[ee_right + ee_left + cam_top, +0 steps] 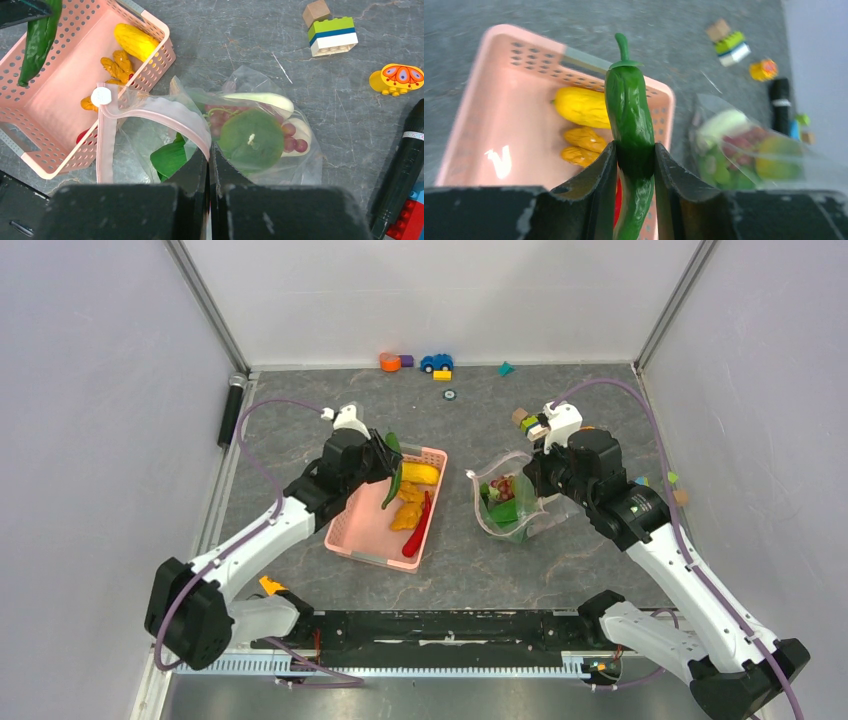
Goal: Place the food in the zip-top bag and seal the zipper
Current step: Pick up the fake vegetable from the bin, then place the fake vegetable in the zipper food storage bag.
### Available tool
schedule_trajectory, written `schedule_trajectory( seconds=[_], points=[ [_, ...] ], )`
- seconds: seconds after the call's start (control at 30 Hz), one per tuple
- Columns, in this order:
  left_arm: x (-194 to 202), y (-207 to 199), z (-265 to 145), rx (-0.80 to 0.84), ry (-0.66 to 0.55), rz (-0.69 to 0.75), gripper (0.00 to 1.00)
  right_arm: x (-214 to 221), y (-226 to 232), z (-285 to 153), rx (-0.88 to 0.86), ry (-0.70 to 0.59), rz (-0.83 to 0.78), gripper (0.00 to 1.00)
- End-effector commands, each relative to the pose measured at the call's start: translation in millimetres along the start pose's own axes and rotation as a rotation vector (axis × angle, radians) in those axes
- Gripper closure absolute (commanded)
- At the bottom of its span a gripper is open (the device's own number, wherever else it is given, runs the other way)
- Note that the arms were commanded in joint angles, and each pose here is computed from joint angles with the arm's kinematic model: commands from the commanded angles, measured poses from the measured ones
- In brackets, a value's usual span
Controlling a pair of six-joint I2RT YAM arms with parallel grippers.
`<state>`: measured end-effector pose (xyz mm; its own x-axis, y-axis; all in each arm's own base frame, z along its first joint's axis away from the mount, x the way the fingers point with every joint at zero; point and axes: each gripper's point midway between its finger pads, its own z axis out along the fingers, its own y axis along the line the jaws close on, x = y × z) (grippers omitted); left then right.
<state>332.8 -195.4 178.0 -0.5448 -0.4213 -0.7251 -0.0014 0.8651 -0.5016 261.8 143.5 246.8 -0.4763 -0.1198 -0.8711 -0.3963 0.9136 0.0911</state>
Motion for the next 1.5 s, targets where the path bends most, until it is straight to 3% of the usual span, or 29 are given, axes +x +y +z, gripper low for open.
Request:
schedule_trajectory(
  seconds=[0.0,0.1,0.17,0.27,0.47,0.67,0.77,1.07,1.27,1.47],
  points=[
    [-3,-70,-34,0.426,0.022,0.167,0.97,-12,6,-3,-0.034,-0.045,-0.005,1.00],
    [10,-118,-78,0.787,0.073,0.248,0.96,-16,8,-3,-0.041,-0.059,-0.004,1.00],
    [22,-142,-115,1.031,0.122,0.304,0.90,-16,9,-3,-0.049,-0.061,-0.002,1.00],
    [34,-161,-144,1.174,0.189,0.313,0.88,-16,14,-4,-0.076,-0.058,0.002,1.00],
    [46,-169,-148,1.159,0.284,0.263,0.95,-20,16,-7,-0.088,-0.081,0.004,1.00],
    [82,-190,-171,1.176,0.422,0.274,0.92,-26,15,-8,-0.079,-0.112,0.004,1.00],
    [95,-201,-166,1.107,0.501,0.232,0.97,-29,16,-8,-0.085,-0.122,0.007,1.00],
    [117,-203,-101,0.762,0.643,0.110,0.98,-33,20,-14,-0.112,-0.173,0.011,1.00],
    [118,-224,-78,0.722,0.688,0.056,0.98,-28,37,-16,-0.223,-0.207,-0.052,1.00],
    [108,-223,-39,0.513,0.627,0.008,0.98,-15,49,-13,-0.303,-0.179,-0.085,1.00]
  ],
)
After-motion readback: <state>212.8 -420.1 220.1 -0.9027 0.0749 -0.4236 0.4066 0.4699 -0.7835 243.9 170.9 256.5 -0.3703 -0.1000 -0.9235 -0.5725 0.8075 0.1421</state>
